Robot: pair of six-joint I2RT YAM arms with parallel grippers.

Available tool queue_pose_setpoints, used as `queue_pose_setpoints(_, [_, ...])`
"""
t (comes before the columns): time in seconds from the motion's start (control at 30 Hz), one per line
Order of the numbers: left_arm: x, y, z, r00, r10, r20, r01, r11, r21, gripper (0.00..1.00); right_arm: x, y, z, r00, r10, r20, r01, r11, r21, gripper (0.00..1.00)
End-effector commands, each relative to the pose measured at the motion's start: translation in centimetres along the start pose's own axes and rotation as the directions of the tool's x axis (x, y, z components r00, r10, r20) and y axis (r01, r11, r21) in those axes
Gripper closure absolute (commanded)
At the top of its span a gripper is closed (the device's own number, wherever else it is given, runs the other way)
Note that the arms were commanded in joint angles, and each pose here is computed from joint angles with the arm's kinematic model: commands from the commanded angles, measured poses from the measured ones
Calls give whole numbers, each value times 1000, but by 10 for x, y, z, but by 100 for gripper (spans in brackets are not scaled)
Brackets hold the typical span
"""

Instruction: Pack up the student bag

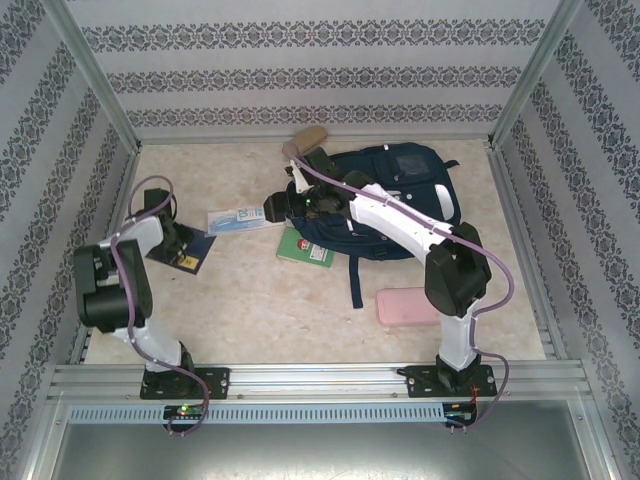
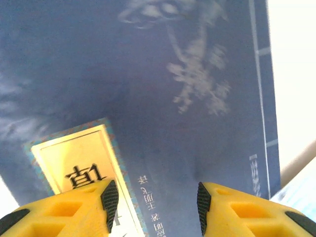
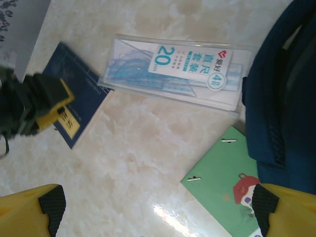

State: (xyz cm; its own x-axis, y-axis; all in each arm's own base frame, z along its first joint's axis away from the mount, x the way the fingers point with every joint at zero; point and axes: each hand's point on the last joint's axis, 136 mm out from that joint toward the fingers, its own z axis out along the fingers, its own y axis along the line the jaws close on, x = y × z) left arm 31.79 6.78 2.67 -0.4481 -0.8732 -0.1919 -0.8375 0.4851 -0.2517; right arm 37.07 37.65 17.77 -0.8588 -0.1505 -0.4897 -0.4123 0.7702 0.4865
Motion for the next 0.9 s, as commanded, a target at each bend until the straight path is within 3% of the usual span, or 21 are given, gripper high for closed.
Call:
queue_pose_setpoints(0.0, [54,42,1,994,-46,-95,38,996,-83,50,-8,22,2,1000,-23,18,24,998,-66,2])
queue_pose_setpoints(0.23, [124,46,-13,990,29,-136,-34,999,-32,50,-9,25,6,1000,-19,11,20,997,-81,2])
queue_pose_setpoints(0.57, [186,-23,-31,971,212,-111,-197,971,133,49,-4,17,-1,1000,-13,21,14,999,-47,2])
queue_pose_setpoints(0.7, [193,-35,-40,958,267,-101,-251,957,144,50,4,9,-1,1000,-4,13,5,999,-33,2])
queue_pose_setpoints(0.87, [174,-24,-64,964,263,-28,-259,960,103,49,19,6,11,999,-19,-33,18,999,-39,2])
